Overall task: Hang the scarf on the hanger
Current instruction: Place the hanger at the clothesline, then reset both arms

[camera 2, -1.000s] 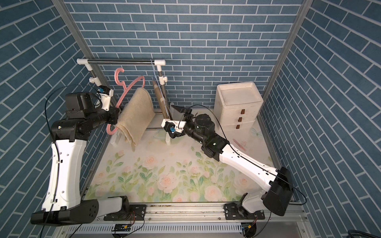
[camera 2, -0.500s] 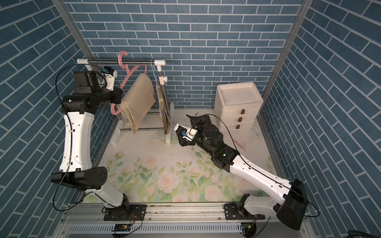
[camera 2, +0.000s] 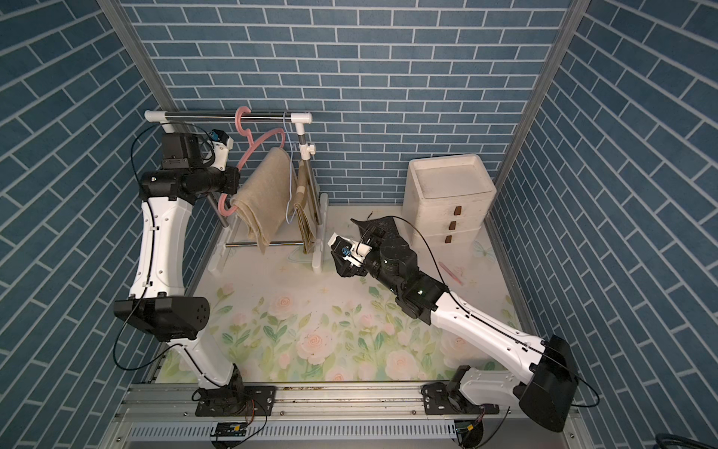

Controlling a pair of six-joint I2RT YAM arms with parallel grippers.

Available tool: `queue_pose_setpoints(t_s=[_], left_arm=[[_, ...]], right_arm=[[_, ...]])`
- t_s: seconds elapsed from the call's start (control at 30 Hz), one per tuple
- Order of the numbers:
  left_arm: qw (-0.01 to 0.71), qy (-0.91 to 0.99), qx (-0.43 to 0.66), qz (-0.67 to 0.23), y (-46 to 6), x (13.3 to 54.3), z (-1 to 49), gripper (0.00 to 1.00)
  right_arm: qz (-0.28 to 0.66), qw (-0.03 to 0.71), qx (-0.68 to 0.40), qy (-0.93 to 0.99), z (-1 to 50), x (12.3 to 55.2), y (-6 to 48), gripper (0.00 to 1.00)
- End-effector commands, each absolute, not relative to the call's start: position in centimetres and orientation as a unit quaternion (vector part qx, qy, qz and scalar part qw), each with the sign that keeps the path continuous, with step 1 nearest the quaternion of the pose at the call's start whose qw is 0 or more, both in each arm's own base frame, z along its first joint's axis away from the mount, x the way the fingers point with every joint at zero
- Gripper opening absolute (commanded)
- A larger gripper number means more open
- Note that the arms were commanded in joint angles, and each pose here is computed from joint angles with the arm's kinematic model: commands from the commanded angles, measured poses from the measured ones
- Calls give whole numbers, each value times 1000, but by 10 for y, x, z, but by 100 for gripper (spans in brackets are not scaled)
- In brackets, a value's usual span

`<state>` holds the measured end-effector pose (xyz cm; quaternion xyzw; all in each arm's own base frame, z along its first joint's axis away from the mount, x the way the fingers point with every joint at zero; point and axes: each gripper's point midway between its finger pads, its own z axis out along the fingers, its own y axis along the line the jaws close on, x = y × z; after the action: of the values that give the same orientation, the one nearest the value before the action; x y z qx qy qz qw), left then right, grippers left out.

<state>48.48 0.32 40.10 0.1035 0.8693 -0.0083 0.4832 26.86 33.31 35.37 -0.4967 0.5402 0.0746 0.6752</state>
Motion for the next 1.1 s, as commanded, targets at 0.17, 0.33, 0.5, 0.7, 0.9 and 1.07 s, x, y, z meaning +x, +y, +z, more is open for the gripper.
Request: queue_pose_setpoints(t_s=[0.17,0.33,0.5,0.7,0.9,1.07], left_arm=[[501,860,98,7,10,496,403,21],[526,846,87,7,8,467,417,49],[571,819,59,1,7,422,436,70],[635,773,12,0,10,351,445,83],[655,751,-39,-75,-1,304,387,84],[625,766,-98,-114,0,295,311,84]], right_arm=[[64,664,-475,574,343,276,319,99],[66,683,-420,594,365,286,289,100],[72,695,-358,619,379,293,245,100],[48,686,-267,675,368,303,176,99],[15,668,-139,731,339,310,99,100],[3,642,-65,764,299,316,59,99]])
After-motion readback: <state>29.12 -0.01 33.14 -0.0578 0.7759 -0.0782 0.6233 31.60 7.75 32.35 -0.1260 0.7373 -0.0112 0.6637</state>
